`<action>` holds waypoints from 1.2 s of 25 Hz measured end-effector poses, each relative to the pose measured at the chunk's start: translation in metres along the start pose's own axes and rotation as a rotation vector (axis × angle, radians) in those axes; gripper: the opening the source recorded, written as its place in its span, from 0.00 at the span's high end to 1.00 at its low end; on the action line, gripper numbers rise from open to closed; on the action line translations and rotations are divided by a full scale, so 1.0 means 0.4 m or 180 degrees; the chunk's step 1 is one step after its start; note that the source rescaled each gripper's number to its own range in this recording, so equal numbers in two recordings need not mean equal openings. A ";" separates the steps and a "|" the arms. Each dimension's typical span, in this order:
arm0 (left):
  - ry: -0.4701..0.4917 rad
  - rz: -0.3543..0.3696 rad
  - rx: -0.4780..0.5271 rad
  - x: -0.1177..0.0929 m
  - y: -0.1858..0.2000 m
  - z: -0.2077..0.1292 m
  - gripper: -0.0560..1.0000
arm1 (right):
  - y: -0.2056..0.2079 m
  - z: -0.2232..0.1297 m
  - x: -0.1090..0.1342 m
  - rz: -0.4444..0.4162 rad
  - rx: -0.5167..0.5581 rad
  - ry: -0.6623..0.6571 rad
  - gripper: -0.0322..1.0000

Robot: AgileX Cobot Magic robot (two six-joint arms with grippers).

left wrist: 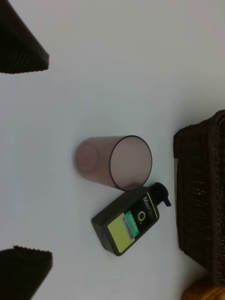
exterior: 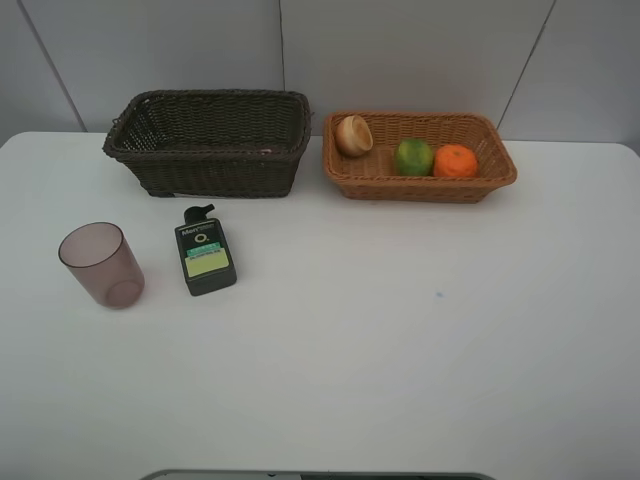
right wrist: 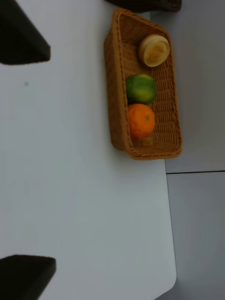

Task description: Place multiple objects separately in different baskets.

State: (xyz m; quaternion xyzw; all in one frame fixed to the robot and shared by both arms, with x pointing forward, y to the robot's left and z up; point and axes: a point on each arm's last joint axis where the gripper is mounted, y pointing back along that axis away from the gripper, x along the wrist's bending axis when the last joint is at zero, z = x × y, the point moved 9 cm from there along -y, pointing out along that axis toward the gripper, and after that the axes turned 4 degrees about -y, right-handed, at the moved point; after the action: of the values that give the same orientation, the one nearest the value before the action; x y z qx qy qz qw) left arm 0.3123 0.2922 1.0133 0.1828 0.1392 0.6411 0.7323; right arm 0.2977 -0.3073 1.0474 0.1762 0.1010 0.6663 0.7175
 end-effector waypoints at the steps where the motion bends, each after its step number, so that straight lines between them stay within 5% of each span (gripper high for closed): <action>1: 0.0000 0.0000 0.0000 0.000 0.000 0.000 0.04 | 0.000 0.000 0.000 0.0000 -0.0003 0.0000 0.15; 30: 0.0000 0.0000 0.0000 0.000 0.000 0.000 0.04 | -0.056 -0.052 0.015 0.0107 0.0154 -0.0056 0.15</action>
State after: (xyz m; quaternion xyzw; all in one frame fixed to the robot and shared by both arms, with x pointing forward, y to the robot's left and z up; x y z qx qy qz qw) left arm 0.3123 0.2922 1.0133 0.1828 0.1392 0.6411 0.7323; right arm 0.3112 -0.3002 1.0203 0.2011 0.1078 0.6740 0.7026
